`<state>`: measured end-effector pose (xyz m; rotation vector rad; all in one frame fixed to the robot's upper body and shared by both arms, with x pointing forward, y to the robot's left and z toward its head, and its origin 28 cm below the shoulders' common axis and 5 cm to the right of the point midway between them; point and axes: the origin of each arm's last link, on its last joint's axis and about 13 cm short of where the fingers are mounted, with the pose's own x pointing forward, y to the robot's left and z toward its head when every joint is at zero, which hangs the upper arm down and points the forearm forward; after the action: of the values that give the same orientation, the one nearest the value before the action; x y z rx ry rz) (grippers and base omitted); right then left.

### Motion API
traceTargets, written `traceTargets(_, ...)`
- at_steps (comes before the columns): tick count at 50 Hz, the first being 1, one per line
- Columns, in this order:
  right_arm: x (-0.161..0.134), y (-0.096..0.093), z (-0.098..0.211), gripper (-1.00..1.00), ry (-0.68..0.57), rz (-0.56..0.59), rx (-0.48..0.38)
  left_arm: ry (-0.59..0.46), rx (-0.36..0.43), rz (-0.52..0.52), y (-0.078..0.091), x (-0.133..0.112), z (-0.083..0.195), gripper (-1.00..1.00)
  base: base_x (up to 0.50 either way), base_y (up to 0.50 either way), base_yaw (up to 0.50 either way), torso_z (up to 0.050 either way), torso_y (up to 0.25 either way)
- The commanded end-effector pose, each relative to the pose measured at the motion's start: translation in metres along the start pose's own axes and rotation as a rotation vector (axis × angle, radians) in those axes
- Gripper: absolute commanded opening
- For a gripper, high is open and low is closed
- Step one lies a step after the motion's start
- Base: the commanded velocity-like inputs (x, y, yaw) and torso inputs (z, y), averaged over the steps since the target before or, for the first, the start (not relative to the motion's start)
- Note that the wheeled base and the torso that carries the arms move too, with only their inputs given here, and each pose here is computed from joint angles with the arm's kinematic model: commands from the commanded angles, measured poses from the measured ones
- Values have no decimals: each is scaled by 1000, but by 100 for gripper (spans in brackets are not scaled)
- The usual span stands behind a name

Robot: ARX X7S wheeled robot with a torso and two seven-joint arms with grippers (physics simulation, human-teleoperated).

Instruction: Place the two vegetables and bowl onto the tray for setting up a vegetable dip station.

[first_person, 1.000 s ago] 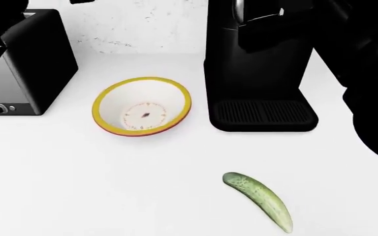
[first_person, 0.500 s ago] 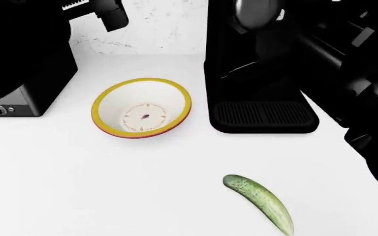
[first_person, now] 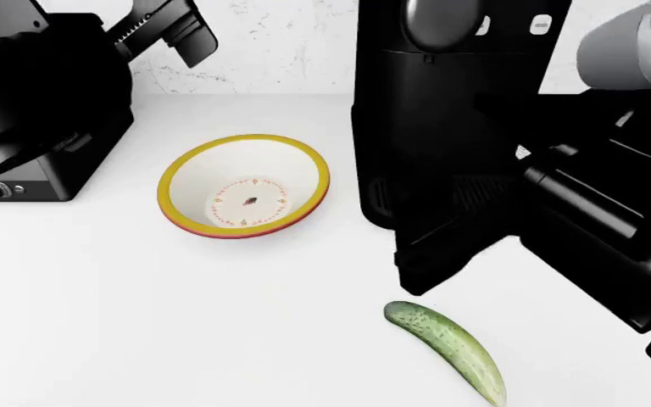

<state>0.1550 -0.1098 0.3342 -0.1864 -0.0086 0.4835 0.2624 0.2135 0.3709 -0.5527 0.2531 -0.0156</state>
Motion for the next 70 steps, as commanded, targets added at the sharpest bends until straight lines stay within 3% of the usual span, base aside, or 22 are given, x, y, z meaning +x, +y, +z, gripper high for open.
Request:
traceTargets(1, -11, 4, -9, 100, 82, 27, 37, 39, -80, 36, 1, 1, 2, 100, 0, 0, 0, 0, 0)
traceTargets(8, -21, 8, -22, 100, 247, 82, 21, 30, -64, 25, 0, 0, 2, 100, 0, 0, 0, 0, 0)
traceTargets(13, -23, 9, -30, 100, 289, 75, 25, 31, -64, 23, -1, 0, 3, 100, 0, 0, 0, 0, 0)
traceTargets(70, -19, 1, -77, 100, 502, 39, 11, 38, -64, 21, -1, 1, 0, 100, 0, 0, 0, 0, 0)
